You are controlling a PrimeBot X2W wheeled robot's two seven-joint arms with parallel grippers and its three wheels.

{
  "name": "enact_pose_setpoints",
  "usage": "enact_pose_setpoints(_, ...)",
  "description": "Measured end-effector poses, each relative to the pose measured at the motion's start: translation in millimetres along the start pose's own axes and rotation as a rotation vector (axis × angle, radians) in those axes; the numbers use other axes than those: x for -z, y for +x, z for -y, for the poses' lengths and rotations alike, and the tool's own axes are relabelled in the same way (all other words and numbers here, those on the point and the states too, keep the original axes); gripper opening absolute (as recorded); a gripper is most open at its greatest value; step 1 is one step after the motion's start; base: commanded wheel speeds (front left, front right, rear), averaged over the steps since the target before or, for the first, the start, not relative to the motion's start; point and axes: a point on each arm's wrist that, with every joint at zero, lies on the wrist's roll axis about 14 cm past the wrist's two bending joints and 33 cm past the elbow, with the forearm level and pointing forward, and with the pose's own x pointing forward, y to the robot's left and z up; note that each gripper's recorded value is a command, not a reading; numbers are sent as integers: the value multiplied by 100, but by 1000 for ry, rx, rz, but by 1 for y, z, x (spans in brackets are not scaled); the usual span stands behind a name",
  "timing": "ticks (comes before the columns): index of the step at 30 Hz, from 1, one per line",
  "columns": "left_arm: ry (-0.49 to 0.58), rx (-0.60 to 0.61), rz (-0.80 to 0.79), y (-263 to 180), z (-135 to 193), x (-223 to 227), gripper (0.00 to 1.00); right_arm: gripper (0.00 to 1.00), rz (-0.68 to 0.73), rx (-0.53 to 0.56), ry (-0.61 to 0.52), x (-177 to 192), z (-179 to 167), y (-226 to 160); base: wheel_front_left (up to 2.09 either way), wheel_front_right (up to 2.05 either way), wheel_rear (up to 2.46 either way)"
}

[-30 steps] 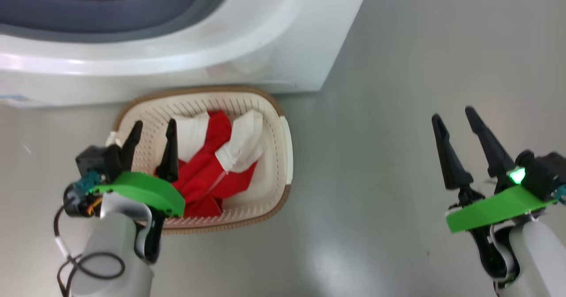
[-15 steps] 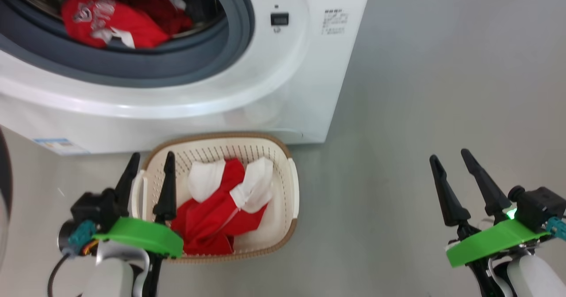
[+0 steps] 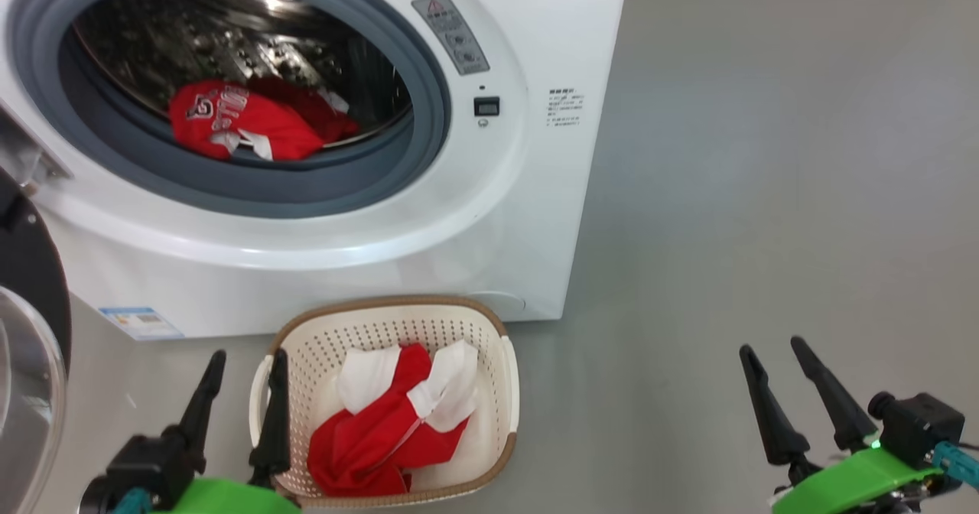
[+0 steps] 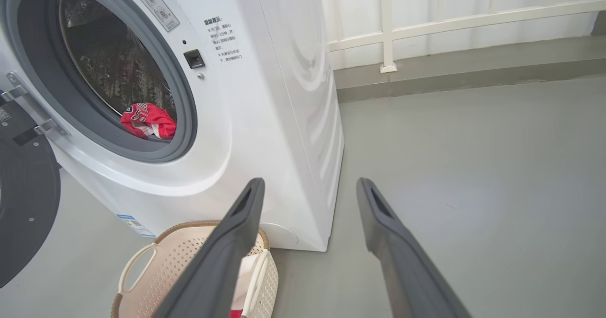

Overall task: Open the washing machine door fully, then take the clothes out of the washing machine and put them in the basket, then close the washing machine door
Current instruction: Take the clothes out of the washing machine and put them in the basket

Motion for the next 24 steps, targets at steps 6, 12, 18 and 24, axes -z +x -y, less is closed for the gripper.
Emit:
enact_pose_setpoints(6, 8, -10, 24, -25, -4, -8, 100, 100, -3, 20, 0, 2, 4, -23, 0, 0, 0)
enact_pose_setpoints(12, 15, -32, 43, -41, -12, -14, 100, 100, -4, 37, 1, 3, 8, -37, 0, 0, 0)
enact_pose_setpoints(18, -1, -60, 33, -58, -21, -10, 100, 100, -8, 55, 3, 6, 12, -49, 0, 0, 0)
enact_pose_setpoints(24, -15, -67, 30, -60, -23, -9, 100, 100, -6, 58, 8, 6, 12, -48, 0, 0, 0)
